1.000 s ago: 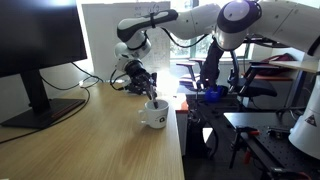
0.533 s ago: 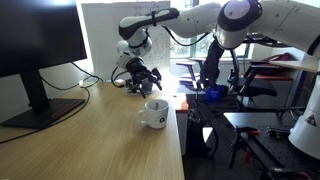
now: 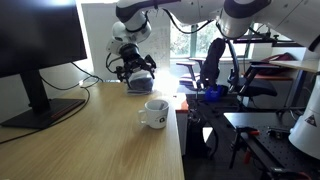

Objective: Put the marker in the white cup

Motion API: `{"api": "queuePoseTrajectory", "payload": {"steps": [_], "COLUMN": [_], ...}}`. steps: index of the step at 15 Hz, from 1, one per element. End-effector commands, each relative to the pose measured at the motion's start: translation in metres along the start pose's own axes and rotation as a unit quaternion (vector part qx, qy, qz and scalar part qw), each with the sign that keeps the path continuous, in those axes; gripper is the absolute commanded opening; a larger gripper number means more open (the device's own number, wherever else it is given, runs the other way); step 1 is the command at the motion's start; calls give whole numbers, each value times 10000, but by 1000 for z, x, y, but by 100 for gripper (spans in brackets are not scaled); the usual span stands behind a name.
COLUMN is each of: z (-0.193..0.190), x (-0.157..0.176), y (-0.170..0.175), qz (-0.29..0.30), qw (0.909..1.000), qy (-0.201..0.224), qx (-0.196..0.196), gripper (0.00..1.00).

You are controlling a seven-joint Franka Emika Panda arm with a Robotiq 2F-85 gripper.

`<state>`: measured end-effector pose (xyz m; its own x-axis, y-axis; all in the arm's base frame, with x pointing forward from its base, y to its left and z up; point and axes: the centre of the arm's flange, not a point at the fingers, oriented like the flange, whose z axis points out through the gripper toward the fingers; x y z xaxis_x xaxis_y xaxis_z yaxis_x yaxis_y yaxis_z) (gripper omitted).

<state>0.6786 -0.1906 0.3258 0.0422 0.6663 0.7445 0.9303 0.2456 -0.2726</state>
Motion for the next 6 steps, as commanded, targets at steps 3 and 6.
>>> {"api": "queuePoseTrajectory", "payload": {"steps": [3, 6], "z": [18, 19], "x": [41, 57], "y": [-27, -35], "qz": [631, 752], "qw": [9958, 9940], "qy": [-593, -713], "qx": [-312, -354], "gripper": [100, 100]}}
